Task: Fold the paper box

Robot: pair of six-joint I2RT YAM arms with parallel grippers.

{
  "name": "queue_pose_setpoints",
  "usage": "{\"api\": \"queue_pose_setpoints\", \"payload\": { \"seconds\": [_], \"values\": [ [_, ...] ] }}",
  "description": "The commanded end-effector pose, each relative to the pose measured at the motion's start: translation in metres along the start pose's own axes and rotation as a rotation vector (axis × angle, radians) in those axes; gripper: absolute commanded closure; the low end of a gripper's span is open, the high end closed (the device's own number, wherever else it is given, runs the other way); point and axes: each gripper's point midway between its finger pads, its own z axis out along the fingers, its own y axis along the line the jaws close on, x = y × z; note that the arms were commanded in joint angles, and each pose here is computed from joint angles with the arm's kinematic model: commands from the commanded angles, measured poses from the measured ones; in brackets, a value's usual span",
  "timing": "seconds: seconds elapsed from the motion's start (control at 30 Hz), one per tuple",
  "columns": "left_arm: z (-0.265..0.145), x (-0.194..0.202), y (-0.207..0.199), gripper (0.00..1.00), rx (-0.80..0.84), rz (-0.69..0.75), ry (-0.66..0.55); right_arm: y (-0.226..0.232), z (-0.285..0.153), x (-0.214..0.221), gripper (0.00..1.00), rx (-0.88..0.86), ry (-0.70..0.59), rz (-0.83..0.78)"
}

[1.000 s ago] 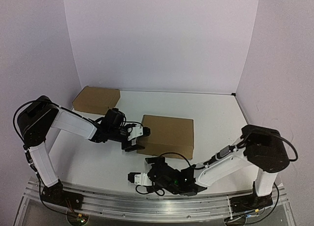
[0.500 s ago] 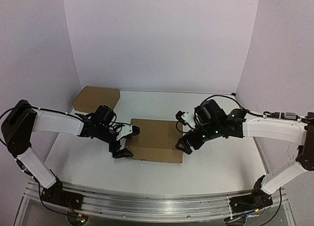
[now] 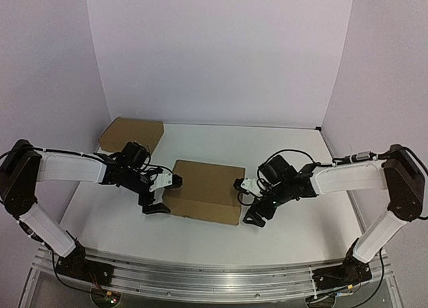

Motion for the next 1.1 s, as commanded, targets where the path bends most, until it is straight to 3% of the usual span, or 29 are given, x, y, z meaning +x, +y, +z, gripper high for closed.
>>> {"api": "queue_pose_setpoints", "payload": {
  "seconds": [0.0, 0.13, 0.33, 0.53, 0.73, 0.9, 1.07],
  "values": [
    [-0.038, -0.031, 0.008, 0.00, -0.046, 0.075, -0.112, 0.002, 0.000, -0.035, 0.02, -0.024, -0.137, -0.046],
    [-0.046, -0.010, 0.019, 0.00, -0.035, 0.047, -0.096, 0.008, 0.001, -0.038, 0.02, -0.062, -0.150, -0.008],
    [-0.010, 0.036, 0.024, 0.00, 0.002, -0.016, 0.019, 0.001, 0.018, -0.035, 0.02, -0.035, -0.144, 0.049],
    [0.001, 0.028, 0.040, 0.00, -0.031, 0.017, -0.023, -0.008, 0.034, -0.039, 0.02, 0.000, -0.127, 0.014],
    [0.011, 0.027, 0.021, 0.06, 0.050, 0.042, -0.058, -0.009, 0.038, -0.049, 0.05, -0.008, -0.168, -0.004],
    [0.025, 0.025, 0.016, 0.21, 0.076, 0.075, -0.079, -0.008, 0.041, -0.055, 0.14, -0.017, -0.182, -0.011],
    [0.034, 0.025, 0.019, 0.42, 0.076, 0.135, -0.085, -0.010, 0.045, -0.060, 0.45, -0.018, -0.198, -0.009]
  ]
}}
